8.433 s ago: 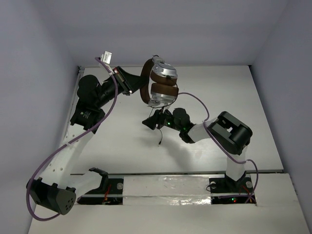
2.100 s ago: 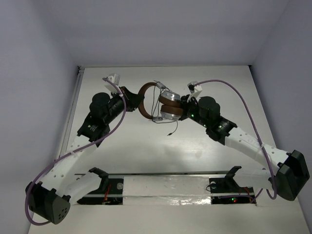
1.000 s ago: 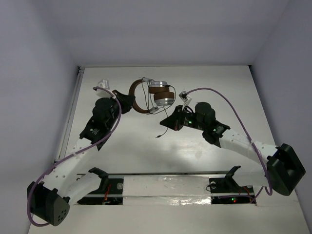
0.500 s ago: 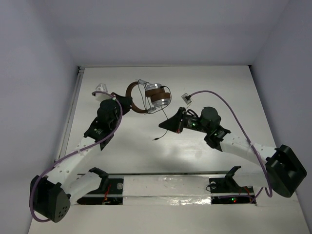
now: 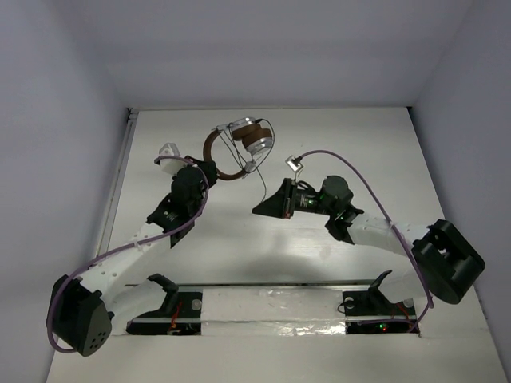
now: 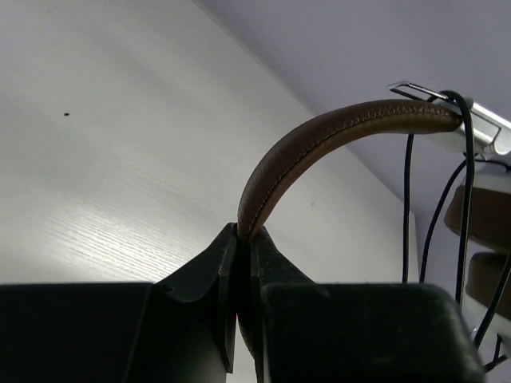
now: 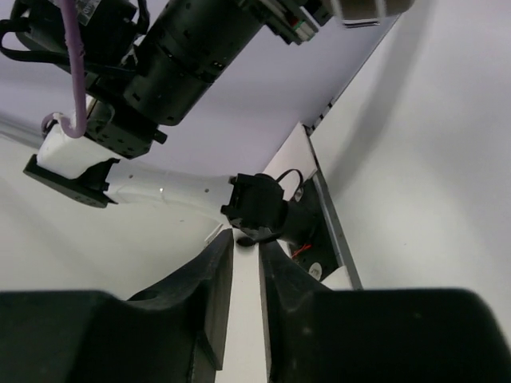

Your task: Wrap the headphones

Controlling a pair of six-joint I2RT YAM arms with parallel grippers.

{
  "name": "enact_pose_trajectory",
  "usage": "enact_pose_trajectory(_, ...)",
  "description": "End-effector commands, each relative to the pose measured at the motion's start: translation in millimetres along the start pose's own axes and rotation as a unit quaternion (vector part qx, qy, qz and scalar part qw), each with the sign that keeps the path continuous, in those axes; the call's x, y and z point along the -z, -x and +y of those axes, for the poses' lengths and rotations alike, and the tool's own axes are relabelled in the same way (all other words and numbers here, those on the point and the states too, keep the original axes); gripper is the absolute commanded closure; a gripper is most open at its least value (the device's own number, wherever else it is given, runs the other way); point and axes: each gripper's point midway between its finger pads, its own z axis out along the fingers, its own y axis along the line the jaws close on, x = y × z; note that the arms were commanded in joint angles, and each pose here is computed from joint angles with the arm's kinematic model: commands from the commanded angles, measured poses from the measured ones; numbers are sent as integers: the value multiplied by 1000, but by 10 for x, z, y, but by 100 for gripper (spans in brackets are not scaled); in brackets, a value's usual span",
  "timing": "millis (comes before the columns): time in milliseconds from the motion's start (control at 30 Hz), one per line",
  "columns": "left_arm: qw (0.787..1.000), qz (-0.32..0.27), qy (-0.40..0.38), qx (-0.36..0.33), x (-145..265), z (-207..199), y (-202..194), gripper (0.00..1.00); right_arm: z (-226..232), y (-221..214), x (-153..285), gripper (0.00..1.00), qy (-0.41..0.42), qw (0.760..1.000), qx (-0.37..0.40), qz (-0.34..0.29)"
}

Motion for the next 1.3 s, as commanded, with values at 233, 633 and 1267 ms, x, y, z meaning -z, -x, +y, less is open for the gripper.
enact_pose_trajectory(233, 996, -63, -32, 47, 31, -312, 294, 100, 177, 136, -33, 98, 25, 998, 39, -43)
enact_pose_trajectory(633, 997, -65, -34, 14, 142, -303, 300, 100, -198, 423, 172, 93, -131, 976, 132, -111)
enact_pose_trajectory(1267, 987, 62, -147, -37, 655, -995, 272, 100, -616, 776, 304, 46, -190, 932, 264, -158)
